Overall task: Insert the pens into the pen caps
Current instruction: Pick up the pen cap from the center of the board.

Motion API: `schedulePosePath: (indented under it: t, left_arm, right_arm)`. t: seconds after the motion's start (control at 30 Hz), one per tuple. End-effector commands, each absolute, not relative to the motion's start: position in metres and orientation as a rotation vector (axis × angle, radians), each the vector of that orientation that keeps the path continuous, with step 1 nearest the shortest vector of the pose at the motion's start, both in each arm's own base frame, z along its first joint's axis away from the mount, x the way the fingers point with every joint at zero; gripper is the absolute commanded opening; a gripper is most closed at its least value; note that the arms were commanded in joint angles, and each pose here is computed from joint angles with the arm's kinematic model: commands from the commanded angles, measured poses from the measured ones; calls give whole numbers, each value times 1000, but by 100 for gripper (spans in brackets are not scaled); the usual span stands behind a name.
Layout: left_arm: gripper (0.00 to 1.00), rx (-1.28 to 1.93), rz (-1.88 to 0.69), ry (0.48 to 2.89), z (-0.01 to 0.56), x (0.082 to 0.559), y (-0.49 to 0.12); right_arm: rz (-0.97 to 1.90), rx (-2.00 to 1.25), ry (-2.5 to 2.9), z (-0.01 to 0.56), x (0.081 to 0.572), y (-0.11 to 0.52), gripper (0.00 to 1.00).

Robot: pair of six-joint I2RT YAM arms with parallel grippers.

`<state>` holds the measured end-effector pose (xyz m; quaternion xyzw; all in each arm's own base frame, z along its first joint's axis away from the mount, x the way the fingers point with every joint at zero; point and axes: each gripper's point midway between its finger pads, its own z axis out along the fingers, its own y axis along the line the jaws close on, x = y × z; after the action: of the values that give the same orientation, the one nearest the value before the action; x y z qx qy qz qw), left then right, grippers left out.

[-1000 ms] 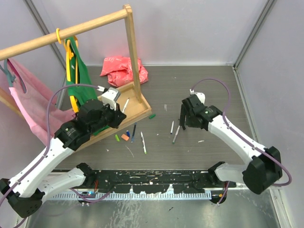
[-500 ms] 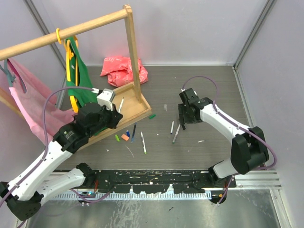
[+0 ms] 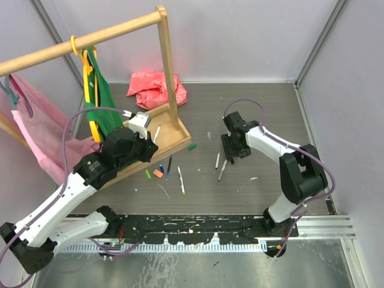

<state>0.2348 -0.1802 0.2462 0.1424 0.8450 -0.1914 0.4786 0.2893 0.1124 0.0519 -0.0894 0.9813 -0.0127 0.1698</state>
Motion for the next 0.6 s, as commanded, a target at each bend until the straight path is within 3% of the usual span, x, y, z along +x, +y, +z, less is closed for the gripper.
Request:
schedulePosePath:
  t: [0.0, 0.57]
  left_arm:
    - [0, 312, -528, 1970, 276, 243, -188]
    - [0, 328, -522, 1981, 273, 244, -190]
  right_arm:
    - [23, -288, 2742, 59, 309, 124, 57]
    - [-12, -296, 2807, 33, 316, 127, 45]
